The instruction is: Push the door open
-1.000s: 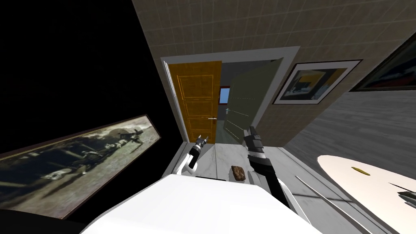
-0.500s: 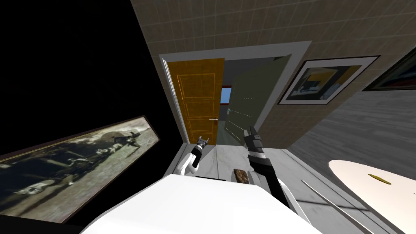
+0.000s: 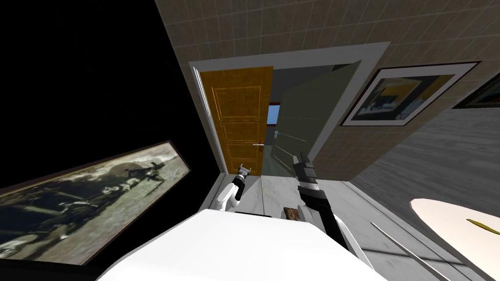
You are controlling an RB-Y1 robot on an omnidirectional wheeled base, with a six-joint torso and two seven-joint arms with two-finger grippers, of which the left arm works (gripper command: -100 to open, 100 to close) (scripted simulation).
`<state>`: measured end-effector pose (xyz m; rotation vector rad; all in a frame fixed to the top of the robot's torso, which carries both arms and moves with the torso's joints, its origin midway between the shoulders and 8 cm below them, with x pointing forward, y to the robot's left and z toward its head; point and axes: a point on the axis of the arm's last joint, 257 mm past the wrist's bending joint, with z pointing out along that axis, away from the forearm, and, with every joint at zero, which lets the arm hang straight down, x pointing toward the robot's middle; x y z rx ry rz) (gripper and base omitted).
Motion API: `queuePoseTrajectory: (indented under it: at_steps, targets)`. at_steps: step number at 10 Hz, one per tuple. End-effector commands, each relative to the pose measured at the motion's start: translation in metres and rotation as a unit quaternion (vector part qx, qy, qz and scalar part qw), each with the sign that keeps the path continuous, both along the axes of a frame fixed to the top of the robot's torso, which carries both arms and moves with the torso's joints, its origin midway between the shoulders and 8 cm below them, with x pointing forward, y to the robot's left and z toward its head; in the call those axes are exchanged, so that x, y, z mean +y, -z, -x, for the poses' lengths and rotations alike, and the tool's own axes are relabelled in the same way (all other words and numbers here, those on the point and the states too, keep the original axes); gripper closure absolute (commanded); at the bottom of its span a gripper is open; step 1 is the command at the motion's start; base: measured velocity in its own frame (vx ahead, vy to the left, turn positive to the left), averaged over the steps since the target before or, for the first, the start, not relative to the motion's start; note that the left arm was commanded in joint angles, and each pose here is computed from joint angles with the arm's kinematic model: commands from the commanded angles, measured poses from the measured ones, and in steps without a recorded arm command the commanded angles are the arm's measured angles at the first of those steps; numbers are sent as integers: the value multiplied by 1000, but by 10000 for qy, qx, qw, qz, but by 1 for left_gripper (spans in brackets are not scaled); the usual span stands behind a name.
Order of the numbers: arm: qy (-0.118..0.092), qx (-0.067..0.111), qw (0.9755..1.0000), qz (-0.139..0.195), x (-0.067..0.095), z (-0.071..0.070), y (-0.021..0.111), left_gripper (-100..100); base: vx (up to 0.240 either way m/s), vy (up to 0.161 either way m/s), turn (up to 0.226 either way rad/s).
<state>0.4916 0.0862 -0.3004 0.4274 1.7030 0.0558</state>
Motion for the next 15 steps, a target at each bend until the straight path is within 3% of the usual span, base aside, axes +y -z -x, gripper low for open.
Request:
queuePoseTrajectory:
  at_steps: [1, 4, 6, 8, 12, 15]
  targets:
    - [-15, 1, 9993, -379, -1, -2, 6, -100, 93, 31, 5]
    - [-34, -22, 9944, -1057, -1, -7, 17, -100, 94, 41, 4]
    - [-46, -52, 9889, -1486, 0, -9, 22, -100, 105, 25, 3]
    - [-57, -94, 9817, -1903, 0, -12, 25, -100, 84, 19, 2]
    - [-83, -211, 9624, -2708, 1, -17, 29, -100, 87, 21, 1]
    - [-106, -317, 9452, -3248, 0, -21, 30, -100, 87, 0, 0]
